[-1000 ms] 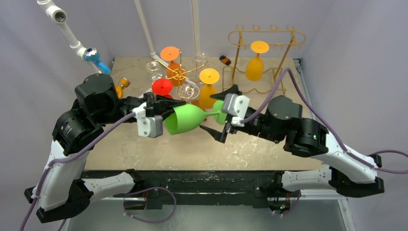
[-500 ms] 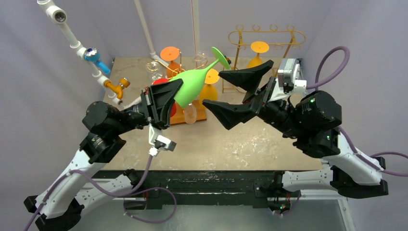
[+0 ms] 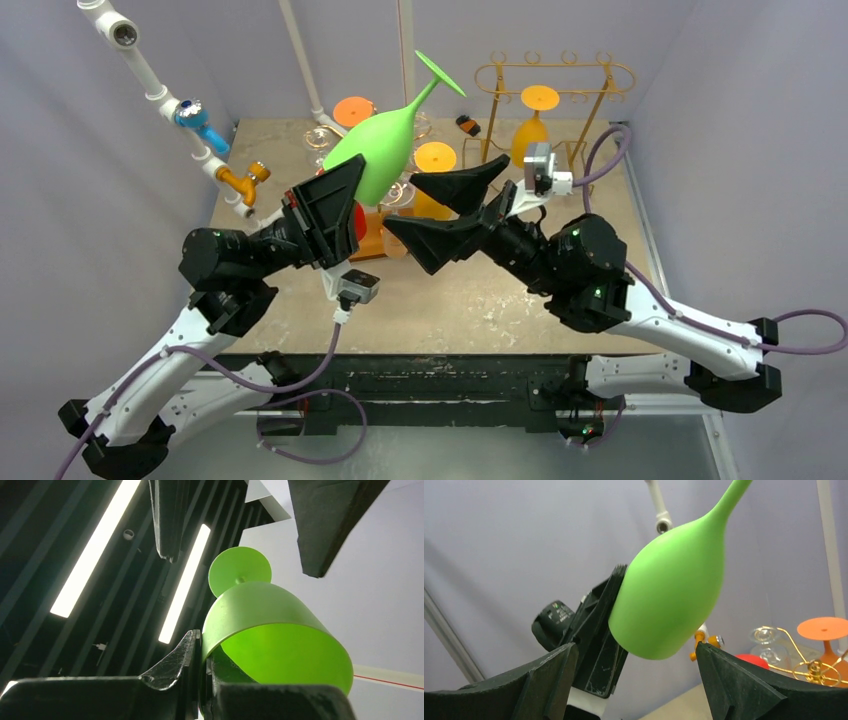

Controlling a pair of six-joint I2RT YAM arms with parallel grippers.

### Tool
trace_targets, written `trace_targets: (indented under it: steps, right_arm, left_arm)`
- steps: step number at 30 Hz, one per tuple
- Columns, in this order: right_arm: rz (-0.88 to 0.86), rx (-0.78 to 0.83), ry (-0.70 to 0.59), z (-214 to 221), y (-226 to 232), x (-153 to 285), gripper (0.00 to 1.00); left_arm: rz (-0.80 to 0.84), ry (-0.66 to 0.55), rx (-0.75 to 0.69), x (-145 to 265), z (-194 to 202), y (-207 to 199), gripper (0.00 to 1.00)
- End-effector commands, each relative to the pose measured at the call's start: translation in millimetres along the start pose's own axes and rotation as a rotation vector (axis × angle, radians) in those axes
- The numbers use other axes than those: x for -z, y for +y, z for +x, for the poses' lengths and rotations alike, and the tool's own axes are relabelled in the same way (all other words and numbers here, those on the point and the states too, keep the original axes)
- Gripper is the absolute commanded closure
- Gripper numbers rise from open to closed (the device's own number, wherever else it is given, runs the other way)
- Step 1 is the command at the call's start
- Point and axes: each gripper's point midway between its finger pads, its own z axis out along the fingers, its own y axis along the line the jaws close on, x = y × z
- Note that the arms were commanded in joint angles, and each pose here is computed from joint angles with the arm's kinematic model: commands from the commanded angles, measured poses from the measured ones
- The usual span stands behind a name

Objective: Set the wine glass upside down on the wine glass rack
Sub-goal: Turn the wine glass upside down at the wine rack.

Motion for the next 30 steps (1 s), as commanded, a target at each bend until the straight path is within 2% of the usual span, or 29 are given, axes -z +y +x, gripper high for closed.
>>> trace_targets:
  steps: [1,4,11,17,23,30]
  right_arm:
    - [-0.059,-0.088,-0.2,-57.5,14.2,3.4,0.01]
    - [-0.13,-0.07,-0.221,-63.1,16.0,1.1,0.01]
    - [-0.48,-0.114,-0.153,-49.6,34.6,-6.3,0.01]
    - [-0.71,-0.152,-0.089,-37.4,62.7,-14.0,0.01]
    - [-0.773,-0.194,-0.102,-29.4,63.3,-27.9,0.01]
    - [-0.839,-0.239,-0.189,-44.9,68.4,-34.1,0.01]
  left_arm:
    - [-0.102,-0.001,-0.097,9.3,-3.1,32.8,1.0]
    - [-0.127,-0.008,-0.05,12.9,-4.2,40.6,1.0]
    - [-0.171,-0.025,-0.034,17.2,-8.0,52.7,1.0]
    - [-0.152,-0.04,-0.034,17.3,-12.1,45.8,1.0]
    - [-0.143,-0.054,-0.025,18.3,-16.6,40.6,1.0]
    - [-0.138,-0.058,-0.018,19.3,-18.0,39.6,1.0]
